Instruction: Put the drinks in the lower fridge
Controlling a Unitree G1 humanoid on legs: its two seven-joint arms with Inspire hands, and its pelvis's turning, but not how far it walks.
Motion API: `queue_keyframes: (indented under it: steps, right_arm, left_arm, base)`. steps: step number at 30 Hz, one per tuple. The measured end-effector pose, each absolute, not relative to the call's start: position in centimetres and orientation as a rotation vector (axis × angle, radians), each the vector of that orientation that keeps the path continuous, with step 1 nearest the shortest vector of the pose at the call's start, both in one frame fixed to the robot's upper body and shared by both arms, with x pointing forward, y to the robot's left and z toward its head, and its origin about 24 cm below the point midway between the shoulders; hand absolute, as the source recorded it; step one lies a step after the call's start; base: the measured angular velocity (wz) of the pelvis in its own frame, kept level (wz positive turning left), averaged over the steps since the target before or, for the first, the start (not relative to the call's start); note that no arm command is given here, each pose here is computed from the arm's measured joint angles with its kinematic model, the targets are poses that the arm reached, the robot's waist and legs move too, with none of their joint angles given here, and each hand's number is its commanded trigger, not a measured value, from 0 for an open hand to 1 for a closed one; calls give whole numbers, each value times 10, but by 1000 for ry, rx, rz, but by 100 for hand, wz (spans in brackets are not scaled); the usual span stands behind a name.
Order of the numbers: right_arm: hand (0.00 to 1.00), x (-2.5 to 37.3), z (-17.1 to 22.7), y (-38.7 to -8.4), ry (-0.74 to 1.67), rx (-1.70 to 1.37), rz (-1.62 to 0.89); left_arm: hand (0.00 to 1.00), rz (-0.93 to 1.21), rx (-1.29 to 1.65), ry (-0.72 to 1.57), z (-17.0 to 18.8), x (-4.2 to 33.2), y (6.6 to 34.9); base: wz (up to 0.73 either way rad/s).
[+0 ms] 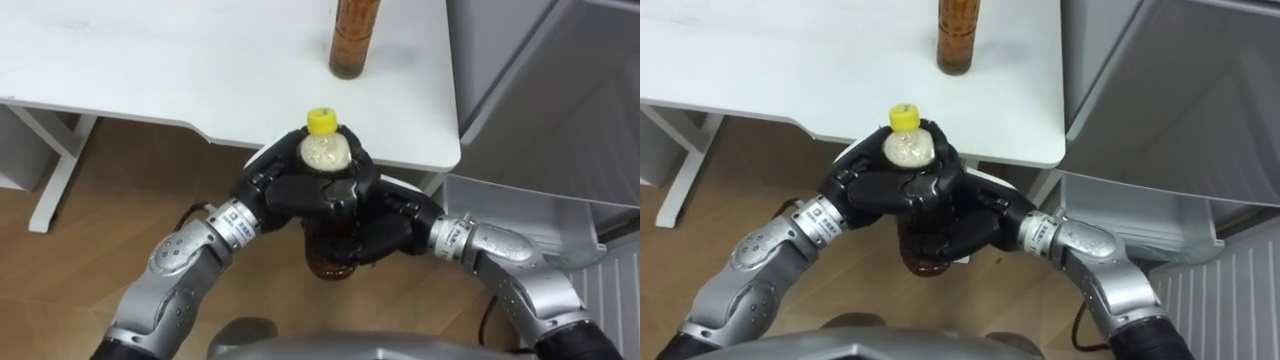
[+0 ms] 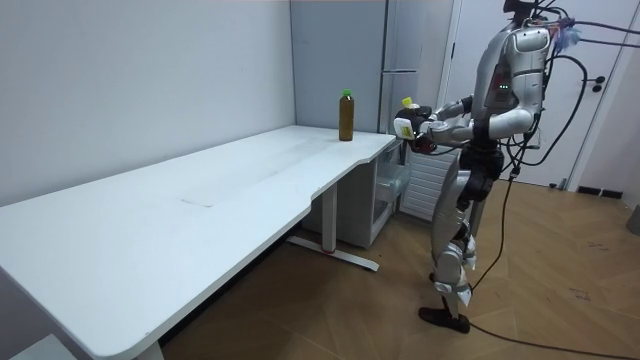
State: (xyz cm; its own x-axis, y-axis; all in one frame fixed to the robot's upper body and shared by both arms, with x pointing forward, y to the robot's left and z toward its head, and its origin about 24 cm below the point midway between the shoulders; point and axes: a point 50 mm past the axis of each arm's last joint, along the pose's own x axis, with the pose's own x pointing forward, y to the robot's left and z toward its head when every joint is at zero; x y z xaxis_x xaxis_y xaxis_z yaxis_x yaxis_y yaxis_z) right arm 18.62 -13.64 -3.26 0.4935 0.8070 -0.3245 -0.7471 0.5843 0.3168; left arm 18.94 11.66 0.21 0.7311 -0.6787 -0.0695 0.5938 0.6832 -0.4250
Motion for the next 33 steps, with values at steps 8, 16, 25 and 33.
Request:
queue_keyframes:
  steps: [8,16,25,33]
  right_arm:
    - [100,176,-36,-127,480,206,993]
    - [100,172,-38,-128,485,249,990]
    - [100,161,-43,-132,509,276,989]
    - [100,160,-34,-149,449,288,919]
  left_arm:
    - [0,-730,-364,201,5,192,114]
    - [0,-742,-350,94,27,200,114]
    - [0,-742,-323,-182,81,207,118]
    - [0,-533,-247,-431,124,209,148]
  base:
    - [0]
    - [0]
    - [-1]
    - [-4]
